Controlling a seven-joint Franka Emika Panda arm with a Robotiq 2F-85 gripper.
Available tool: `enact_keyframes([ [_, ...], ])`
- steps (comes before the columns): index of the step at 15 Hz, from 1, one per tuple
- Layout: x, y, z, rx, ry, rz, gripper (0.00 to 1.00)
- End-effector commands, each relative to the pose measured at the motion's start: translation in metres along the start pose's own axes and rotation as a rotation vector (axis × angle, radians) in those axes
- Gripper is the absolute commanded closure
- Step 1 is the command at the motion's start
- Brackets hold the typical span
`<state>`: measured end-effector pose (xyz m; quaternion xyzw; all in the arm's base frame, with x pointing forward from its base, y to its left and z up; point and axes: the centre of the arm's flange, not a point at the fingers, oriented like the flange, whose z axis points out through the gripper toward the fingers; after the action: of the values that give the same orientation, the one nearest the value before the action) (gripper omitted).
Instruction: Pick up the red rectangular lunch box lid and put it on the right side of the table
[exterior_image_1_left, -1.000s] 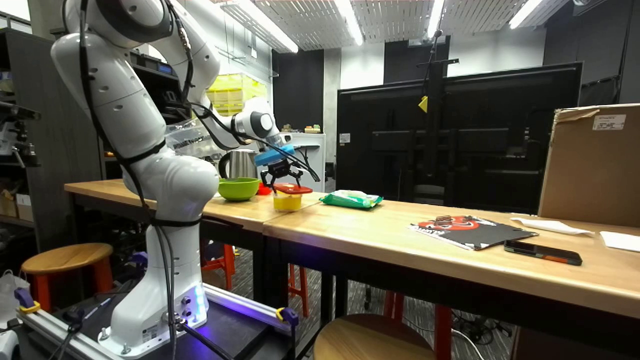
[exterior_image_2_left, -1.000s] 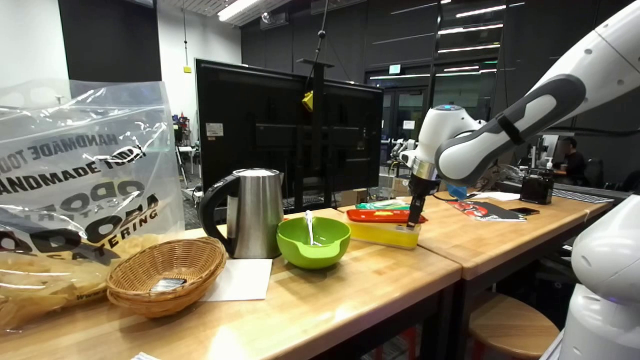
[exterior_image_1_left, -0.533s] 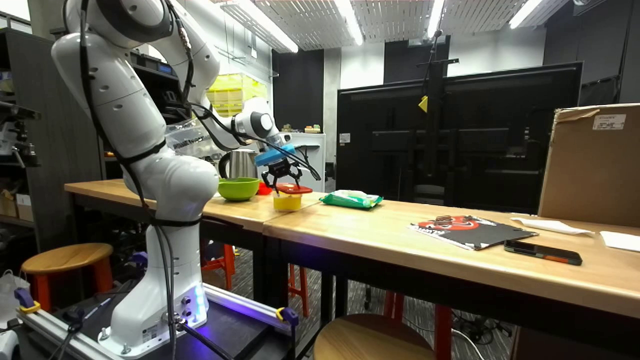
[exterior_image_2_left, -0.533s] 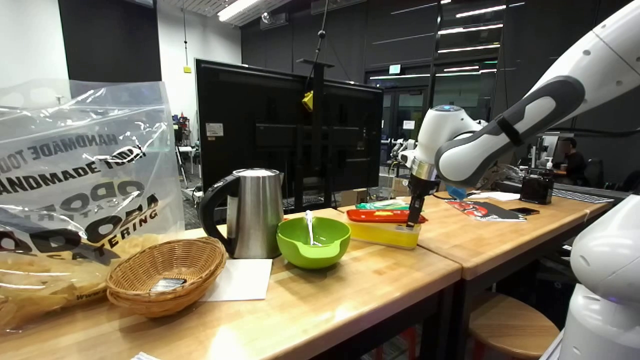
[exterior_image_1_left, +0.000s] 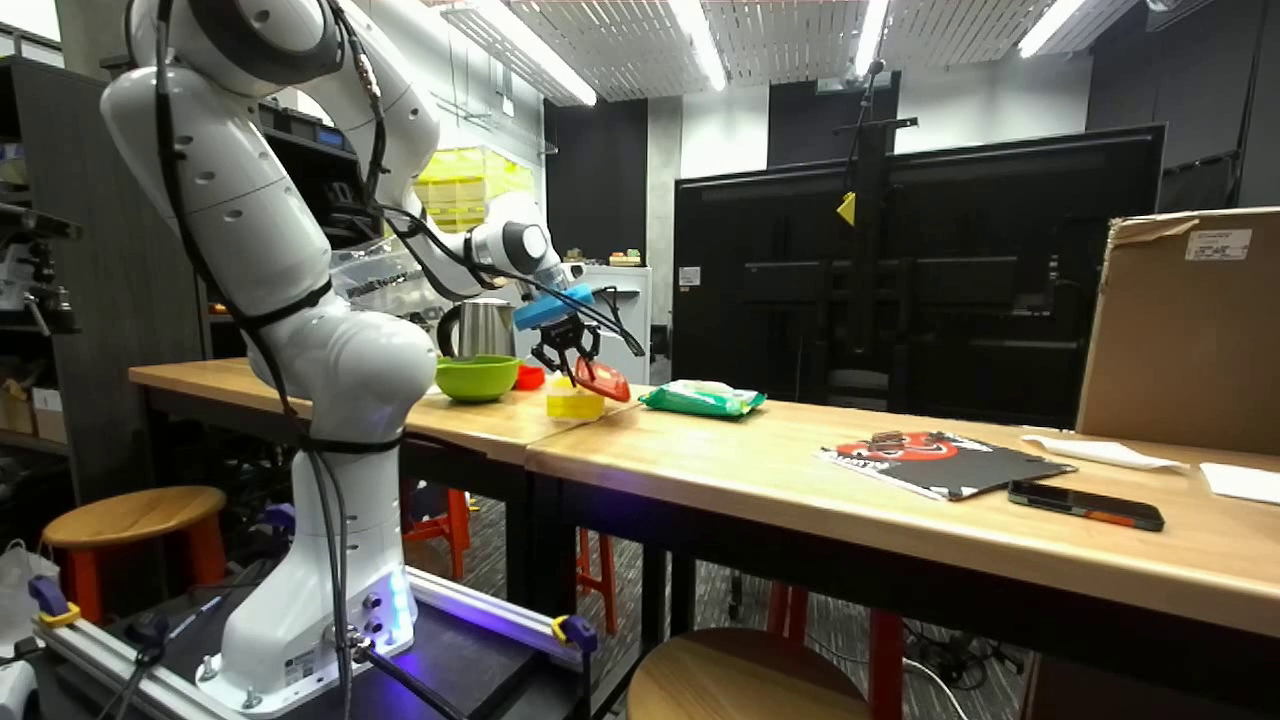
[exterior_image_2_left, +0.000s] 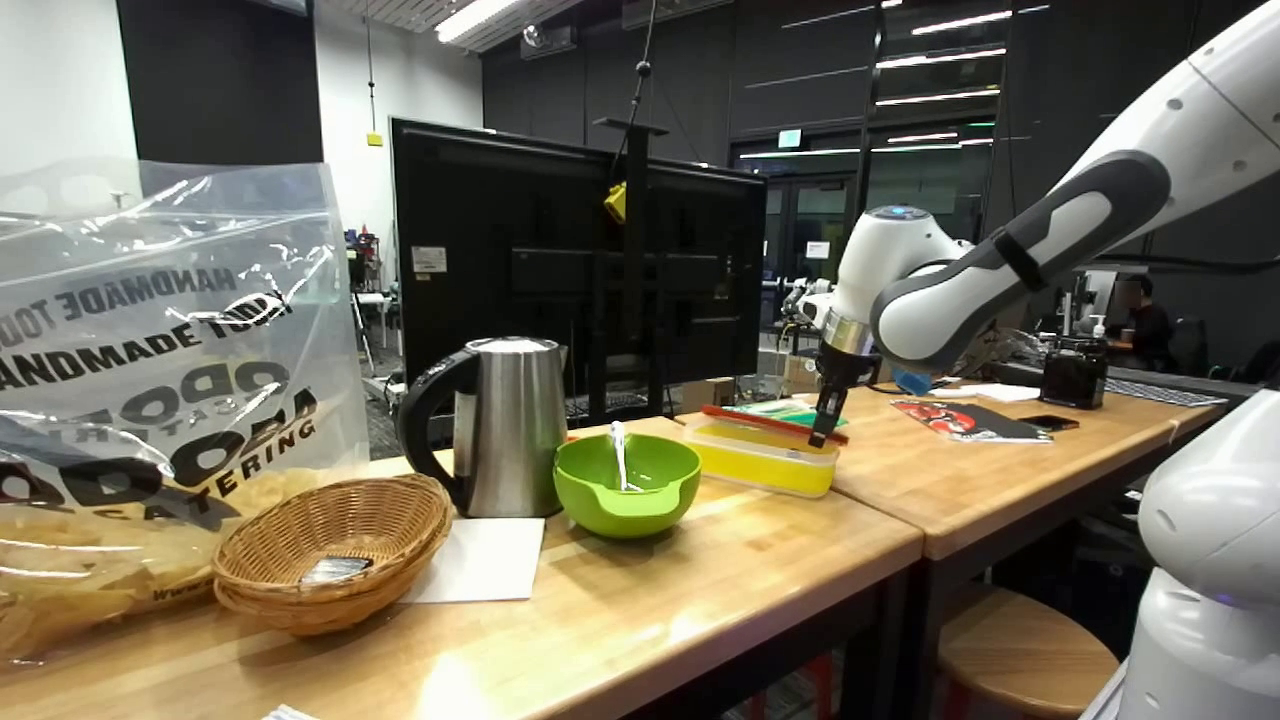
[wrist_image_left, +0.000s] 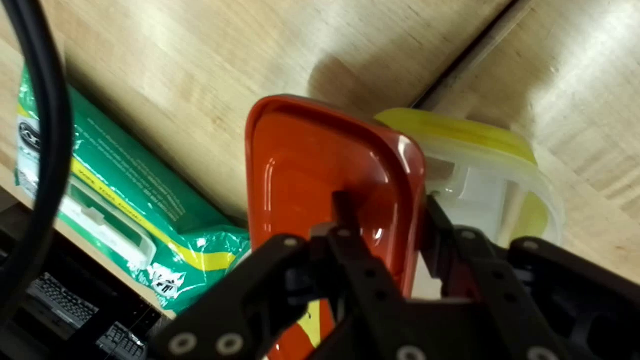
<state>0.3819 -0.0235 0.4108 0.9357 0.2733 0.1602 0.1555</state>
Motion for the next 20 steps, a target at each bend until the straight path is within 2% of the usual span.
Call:
enact_keyframes([
  [1, -0.005, 0.000, -0.003, -0.030, 0.012, -0.006, 0.95],
  [3, -0.006, 0.001, -0.002, -0.031, 0.014, -0.002, 1.00],
  [4, -0.005, 0.003, -0.004, -0.033, 0.019, 0.001, 0.97],
  [11, -0.011, 0.016, -0.006, -0.052, 0.028, 0.039, 0.97],
  [20, -0.052, 0.068, -0.012, -0.138, 0.016, 0.227, 0.97],
])
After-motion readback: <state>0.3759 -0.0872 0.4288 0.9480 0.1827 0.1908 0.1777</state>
